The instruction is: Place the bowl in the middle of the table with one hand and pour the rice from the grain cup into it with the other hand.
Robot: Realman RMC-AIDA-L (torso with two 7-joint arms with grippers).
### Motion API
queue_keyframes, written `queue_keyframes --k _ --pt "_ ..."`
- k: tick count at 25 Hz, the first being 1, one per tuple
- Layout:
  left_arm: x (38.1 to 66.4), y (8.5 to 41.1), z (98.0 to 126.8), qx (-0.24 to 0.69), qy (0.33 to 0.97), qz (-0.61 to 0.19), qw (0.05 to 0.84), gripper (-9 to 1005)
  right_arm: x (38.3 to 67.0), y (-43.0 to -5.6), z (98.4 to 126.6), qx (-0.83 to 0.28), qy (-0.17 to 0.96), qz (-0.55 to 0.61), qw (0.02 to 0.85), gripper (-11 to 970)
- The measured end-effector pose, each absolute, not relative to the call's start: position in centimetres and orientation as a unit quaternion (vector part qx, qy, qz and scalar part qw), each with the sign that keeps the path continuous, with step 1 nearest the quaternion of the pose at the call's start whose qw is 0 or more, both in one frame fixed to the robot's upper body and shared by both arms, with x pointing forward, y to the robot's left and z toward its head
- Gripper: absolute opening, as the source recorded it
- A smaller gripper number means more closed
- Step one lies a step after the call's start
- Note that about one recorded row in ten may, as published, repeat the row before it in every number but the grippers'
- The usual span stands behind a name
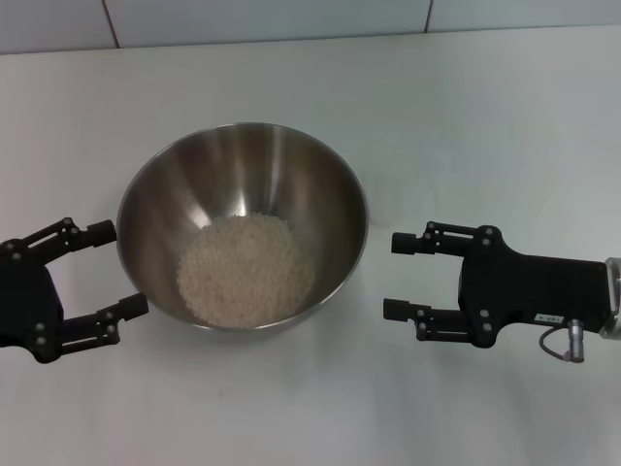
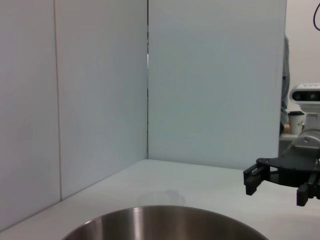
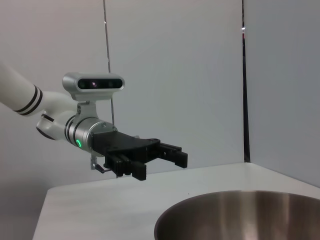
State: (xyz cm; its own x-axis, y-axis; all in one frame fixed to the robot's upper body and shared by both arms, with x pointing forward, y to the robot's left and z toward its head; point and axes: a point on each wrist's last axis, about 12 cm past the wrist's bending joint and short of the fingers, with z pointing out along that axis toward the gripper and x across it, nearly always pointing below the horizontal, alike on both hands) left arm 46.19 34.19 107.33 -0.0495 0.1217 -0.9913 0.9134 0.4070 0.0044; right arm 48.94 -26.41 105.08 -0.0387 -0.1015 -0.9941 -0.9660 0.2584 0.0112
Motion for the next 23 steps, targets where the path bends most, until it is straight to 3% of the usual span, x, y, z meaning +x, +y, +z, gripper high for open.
queue_keyframes --k 23 --pt "46.83 33.39 107.12 0.423 0.632 -0.358 0.542 863 49.44 -25.88 105.23 -0.454 0.591 0.41 0.526 713"
